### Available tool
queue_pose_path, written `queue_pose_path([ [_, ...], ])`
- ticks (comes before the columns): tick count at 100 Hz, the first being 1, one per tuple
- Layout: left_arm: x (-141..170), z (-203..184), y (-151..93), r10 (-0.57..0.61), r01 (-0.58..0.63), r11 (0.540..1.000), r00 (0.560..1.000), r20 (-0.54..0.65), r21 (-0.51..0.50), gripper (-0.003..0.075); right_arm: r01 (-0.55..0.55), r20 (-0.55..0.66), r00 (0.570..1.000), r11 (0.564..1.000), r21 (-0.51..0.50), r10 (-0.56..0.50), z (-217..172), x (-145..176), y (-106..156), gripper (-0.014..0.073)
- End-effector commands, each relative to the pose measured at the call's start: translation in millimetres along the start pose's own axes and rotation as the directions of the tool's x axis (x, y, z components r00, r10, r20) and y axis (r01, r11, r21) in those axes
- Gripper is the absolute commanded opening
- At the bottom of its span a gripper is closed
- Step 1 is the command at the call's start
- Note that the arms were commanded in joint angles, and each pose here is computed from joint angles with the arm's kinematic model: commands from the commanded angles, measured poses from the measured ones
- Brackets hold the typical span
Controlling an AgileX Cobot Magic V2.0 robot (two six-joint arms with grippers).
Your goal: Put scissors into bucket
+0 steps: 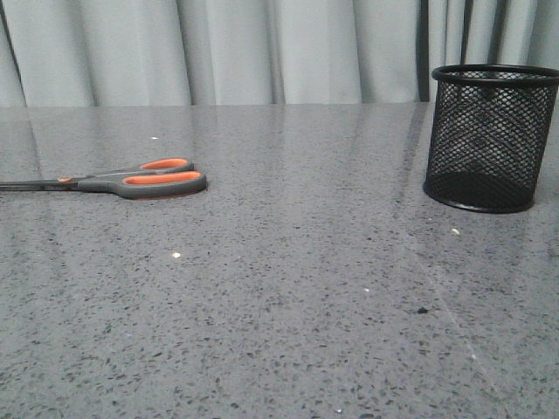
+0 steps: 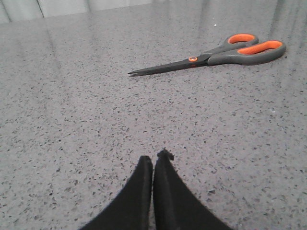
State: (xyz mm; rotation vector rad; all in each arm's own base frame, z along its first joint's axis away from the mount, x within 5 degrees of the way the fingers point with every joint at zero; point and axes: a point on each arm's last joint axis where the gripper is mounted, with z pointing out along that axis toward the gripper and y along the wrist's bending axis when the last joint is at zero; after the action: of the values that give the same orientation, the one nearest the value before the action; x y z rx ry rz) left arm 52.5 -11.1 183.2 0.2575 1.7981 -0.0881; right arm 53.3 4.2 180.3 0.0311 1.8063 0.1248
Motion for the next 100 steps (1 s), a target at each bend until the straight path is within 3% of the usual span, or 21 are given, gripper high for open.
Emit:
queue_pose_path([
  [1,7.7,2.1,-0.5,-0.010,0.010,1.000,0.999,0.031,-0.004,-0.0020,0.016,0.040,0.999,1.000,0.006,-0.016,-0.9,-1.7,-0.5,-0.0057],
  [17,7.9,2.1,1.6,0.068,-0.067,0.997,0.997,0.028,-0.029,-0.0020,0.018,0.086,0.996,1.000,0.004,-0.018,-1.1,-5.9,-0.2,-0.0057],
  [24,7.9,2.1,2.0,0.084,-0.083,0.996,0.996,0.027,-0.035,-0.0020,0.006,0.181,0.984,1.000,-0.006,-0.005,-2.3,-14.5,0.6,-0.0057],
  [32,7.7,2.1,2.0,0.084,-0.083,0.996,0.996,0.029,-0.035,-0.0020,-0.060,0.310,0.948,0.998,-0.037,0.068,-5.3,-26.5,1.5,-0.0057],
  [41,4.7,1.9,2.2,0.093,-0.091,0.995,0.994,0.062,-0.041,-0.0020,-0.220,0.404,0.882,0.970,-0.099,0.241,-9.0,-35.9,-0.1,-0.0057],
  [50,-11.2,-0.5,1.4,0.008,-0.002,1.000,0.971,0.239,-0.026,-0.0020,-0.255,0.460,0.843,0.960,-0.115,0.279,-11.7,-41.2,-1.9,-0.0057],
  [55,-21.6,-3.7,2.7,-0.132,0.137,0.990,0.925,0.356,0.011,-0.0020,-0.254,0.478,0.833,0.960,-0.116,0.278,-12.5,-42.8,-2.3,-0.0057],
  [65,-37.0,-12.2,12.1,-0.356,0.375,0.924,0.769,0.531,0.076,-0.0020,-0.256,0.491,0.825,0.960,-0.117,0.280,-13.2,-43.9,-2.6,-0.0057],
  [73,-39.4,-14.9,18.8,-0.530,0.553,0.821,0.642,0.555,0.144,-0.0020,-0.268,0.497,0.817,0.955,-0.123,0.293,-14.0,-45.6,-2.8,-0.0057],
  [80,-39.2,-15.3,21.3,-0.590,0.615,0.771,0.589,0.551,0.168,-0.0020,-0.265,0.507,0.810,0.955,-0.131,0.294,-17.1,-51.9,-1.8,-0.0057],
  [90,-45.4,-16.0,15.5,-0.616,0.608,0.770,0.625,0.479,0.196,-0.0020,-0.249,0.484,0.826,0.958,-0.145,0.288,-23.8,-68.8,2.6,-0.0057],
  [100,-56.6,-16.5,2.8,-0.591,0.550,0.807,0.744,0.311,0.216,-0.0020,-0.147,0.412,0.894,0.983,-0.109,0.179,-29.7,-91.4,9.3,-0.0057],
])
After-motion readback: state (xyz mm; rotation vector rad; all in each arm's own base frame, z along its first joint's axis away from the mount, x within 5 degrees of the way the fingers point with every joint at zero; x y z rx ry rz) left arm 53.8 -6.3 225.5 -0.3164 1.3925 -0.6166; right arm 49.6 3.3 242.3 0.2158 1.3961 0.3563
